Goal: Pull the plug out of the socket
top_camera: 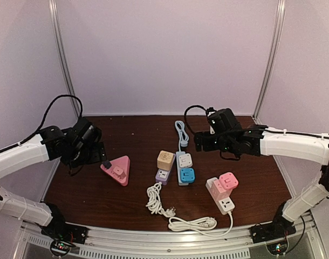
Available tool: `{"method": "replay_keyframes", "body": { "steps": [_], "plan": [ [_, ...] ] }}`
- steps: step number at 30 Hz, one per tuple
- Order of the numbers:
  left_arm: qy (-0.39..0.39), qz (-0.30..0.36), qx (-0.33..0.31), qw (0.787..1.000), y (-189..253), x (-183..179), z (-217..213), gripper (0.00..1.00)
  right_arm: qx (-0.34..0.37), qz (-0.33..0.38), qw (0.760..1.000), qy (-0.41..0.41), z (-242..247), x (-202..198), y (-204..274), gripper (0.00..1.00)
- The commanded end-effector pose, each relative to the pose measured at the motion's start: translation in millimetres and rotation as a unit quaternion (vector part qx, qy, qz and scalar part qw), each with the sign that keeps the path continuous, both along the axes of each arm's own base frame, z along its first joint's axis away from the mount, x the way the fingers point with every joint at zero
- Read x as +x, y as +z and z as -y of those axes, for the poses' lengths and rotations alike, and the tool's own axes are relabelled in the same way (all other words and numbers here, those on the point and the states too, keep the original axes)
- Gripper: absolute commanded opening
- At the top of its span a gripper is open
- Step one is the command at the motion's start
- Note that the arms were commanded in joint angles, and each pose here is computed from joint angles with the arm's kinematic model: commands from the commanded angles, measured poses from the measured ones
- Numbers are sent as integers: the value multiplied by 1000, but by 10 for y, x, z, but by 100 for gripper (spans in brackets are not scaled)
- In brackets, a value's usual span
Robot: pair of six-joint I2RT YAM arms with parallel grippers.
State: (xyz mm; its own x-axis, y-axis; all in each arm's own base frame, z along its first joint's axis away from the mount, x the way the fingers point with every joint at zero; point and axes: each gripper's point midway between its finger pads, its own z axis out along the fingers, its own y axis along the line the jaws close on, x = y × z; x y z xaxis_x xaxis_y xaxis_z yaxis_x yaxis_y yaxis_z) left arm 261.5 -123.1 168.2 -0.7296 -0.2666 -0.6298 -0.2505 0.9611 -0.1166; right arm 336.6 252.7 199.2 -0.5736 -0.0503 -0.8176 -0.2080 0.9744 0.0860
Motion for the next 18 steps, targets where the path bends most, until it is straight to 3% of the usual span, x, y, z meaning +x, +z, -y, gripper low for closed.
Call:
{"method": "replay_keyframes", "body": {
  "steps": [1, 7, 18],
  "plan": [
    [89, 16, -48, 995, 19, -76, -152, 88, 36, 14, 998, 58, -499, -57, 177, 100],
    [139, -9, -126, 982, -203, 36, -140, 74, 39, 16, 995, 93, -887, -104, 239, 100],
    [175, -46, -180, 967, -597, 278, 20, 68, 40, 12, 994, 104, -1057, -164, 208, 100]
  ]
}}
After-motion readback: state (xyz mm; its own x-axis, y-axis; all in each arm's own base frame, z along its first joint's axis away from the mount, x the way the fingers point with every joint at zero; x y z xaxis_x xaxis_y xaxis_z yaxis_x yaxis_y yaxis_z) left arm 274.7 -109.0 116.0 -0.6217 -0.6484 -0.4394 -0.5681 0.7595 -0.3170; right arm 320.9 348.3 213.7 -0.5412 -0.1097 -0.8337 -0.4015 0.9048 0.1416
